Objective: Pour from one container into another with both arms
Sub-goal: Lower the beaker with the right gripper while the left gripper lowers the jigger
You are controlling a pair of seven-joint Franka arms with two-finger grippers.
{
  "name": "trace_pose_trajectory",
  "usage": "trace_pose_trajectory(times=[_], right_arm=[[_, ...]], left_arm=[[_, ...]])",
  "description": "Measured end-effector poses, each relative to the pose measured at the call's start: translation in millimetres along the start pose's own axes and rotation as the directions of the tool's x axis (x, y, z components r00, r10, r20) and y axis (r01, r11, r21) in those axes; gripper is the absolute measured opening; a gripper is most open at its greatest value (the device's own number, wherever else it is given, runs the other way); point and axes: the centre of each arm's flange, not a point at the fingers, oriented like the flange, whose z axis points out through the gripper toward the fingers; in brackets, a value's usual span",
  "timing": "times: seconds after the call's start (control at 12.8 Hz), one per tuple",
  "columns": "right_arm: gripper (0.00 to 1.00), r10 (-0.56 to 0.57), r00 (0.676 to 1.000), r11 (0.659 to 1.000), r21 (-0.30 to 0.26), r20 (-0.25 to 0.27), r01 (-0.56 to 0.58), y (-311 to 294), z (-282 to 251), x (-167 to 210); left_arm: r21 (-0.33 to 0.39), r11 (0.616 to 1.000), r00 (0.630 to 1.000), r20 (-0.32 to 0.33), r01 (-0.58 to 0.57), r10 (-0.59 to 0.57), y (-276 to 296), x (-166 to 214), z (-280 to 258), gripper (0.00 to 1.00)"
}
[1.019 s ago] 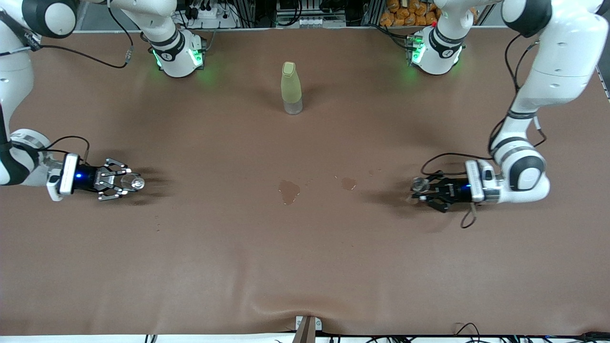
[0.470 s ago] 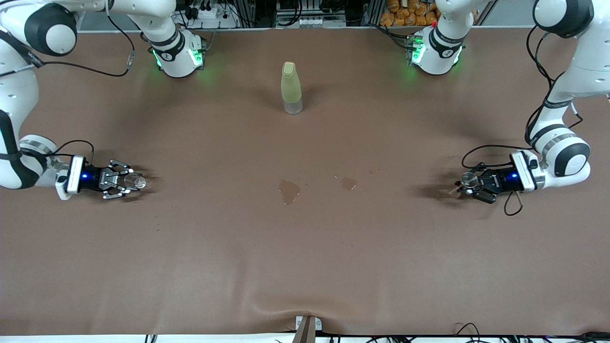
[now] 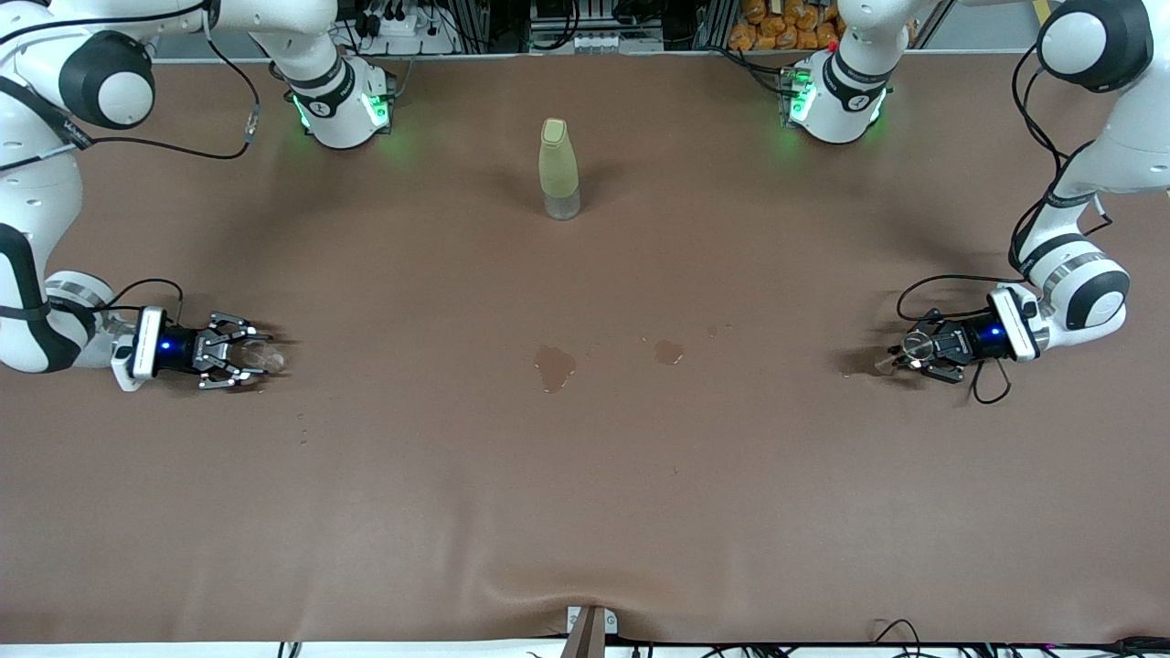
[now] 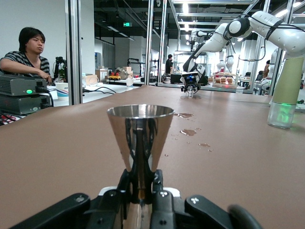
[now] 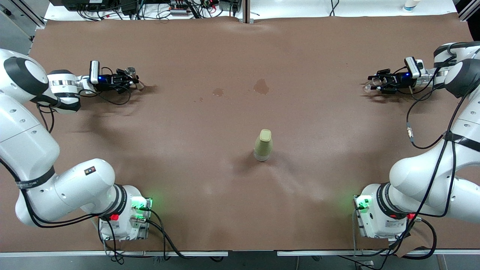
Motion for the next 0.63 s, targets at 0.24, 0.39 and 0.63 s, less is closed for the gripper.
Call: trace_pose_trajectory(times=[0.24, 0.39, 0.63], right_arm=[[0.93, 0.011, 0.999, 0.999, 0.038, -0.048, -0.010, -3, 2, 8], [1.00, 0.058, 0.998, 0.997, 0.057, -0.027, -0.056, -3, -7, 17], [1.00, 0.176, 0.984, 0.982, 0.062, 0.026, -0.178, -5, -27, 41]], left_arm=[[-0.009, 1.000, 1.000, 0.003, -0.013, 0.013, 0, -9, -1, 0.21], [-0.011, 1.000, 1.000, 0.004, -0.017, 0.017, 1, -14, -2, 0.21], [-0.010, 1.000, 1.000, 0.002, -0.017, 0.017, 1, -16, -3, 0.21]])
